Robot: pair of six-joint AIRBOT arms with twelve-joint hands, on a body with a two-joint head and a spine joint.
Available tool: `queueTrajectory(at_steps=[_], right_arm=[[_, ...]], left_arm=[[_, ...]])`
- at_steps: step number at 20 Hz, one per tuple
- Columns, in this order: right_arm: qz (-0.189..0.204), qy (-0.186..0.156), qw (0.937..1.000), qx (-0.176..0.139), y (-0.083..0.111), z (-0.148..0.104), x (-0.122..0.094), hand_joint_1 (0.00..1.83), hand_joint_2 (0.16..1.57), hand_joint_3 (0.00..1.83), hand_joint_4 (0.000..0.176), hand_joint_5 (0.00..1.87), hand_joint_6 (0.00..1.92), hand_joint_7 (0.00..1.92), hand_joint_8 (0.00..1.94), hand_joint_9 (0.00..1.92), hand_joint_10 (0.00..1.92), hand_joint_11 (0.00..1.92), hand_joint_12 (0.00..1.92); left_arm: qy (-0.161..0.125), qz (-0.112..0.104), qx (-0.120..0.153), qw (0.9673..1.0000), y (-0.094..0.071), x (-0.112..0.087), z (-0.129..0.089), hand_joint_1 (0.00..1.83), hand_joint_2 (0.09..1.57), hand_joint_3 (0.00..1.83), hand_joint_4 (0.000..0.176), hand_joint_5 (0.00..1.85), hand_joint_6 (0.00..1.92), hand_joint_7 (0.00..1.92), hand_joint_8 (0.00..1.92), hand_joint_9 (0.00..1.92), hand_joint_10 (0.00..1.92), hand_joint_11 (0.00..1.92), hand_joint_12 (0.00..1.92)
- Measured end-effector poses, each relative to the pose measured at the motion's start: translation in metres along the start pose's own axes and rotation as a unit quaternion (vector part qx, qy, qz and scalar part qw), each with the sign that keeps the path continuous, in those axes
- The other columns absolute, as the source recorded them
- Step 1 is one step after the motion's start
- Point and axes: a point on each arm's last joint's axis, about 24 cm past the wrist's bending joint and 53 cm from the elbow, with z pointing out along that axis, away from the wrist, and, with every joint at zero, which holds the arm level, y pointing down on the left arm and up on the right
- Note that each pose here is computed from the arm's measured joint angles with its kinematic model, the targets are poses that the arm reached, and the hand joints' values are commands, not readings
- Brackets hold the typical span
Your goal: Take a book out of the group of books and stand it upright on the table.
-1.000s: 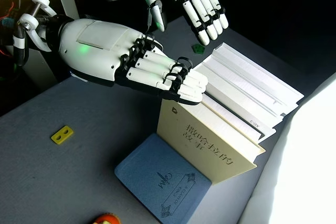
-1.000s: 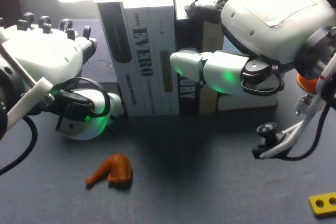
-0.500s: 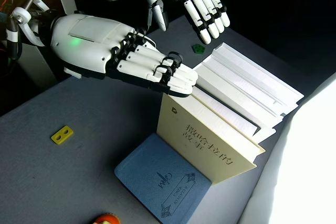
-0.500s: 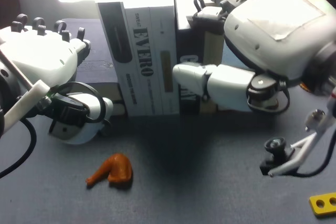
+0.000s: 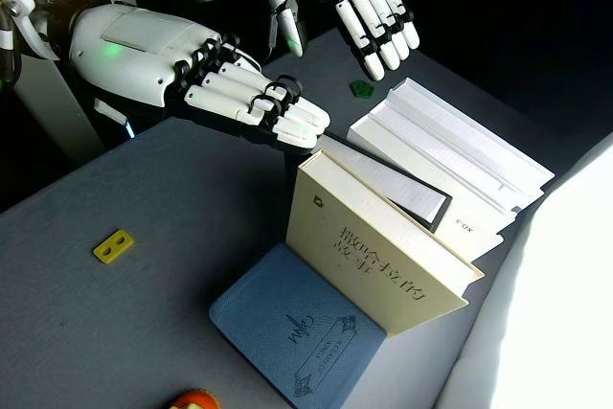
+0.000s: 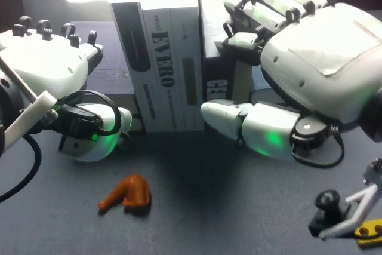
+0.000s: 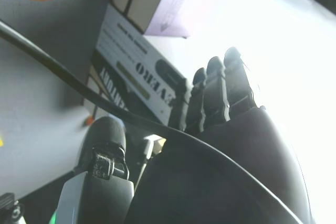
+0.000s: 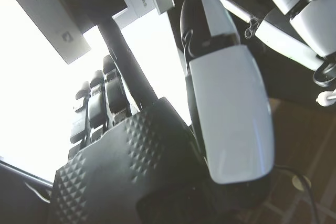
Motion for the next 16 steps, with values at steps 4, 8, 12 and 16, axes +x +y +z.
queueTrajectory(at_steps=[4, 8, 12, 16], right_arm=[[-0.012, 0.014, 0.9998, 0.001, 0.009, -0.011, 0.007, 0.00, 1.19, 0.00, 0.006, 0.55, 0.02, 0.04, 0.00, 0.00, 0.00, 0.00, 0.00], [-0.027, 0.024, 0.9993, 0.004, 0.014, -0.020, 0.011, 0.00, 1.19, 0.00, 0.011, 0.56, 0.02, 0.06, 0.00, 0.00, 0.00, 0.00, 0.00], [-0.036, 0.043, 0.9984, 0.001, 0.024, -0.034, 0.022, 0.00, 1.20, 0.01, 0.009, 0.55, 0.01, 0.06, 0.00, 0.00, 0.00, 0.00, 0.00], [-0.043, 0.049, 0.9979, 0.004, 0.025, -0.040, 0.026, 0.00, 1.19, 0.00, 0.015, 0.55, 0.01, 0.05, 0.00, 0.00, 0.00, 0.00, 0.00]], left_arm=[[0.000, 0.000, -0.001, 1.0000, 0.000, 0.000, 0.000, 0.07, 1.41, 0.00, 0.000, 0.02, 0.00, 0.00, 0.00, 0.00, 0.00, 0.00, 0.00], [0.000, 0.000, 0.000, 1.0000, 0.000, 0.000, 0.000, 0.06, 1.40, 0.00, 0.000, 0.03, 0.00, 0.00, 0.00, 0.00, 0.00, 0.00, 0.00], [0.000, 0.000, 0.000, 1.0000, 0.000, 0.000, 0.000, 0.07, 1.40, 0.00, 0.000, 0.04, 0.01, 0.00, 0.00, 0.00, 0.00, 0.00, 0.00], [0.000, 0.000, 0.000, 1.0000, 0.000, 0.000, 0.000, 0.09, 1.40, 0.00, 0.000, 0.03, 0.00, 0.00, 0.00, 0.00, 0.00, 0.00, 0.00]])
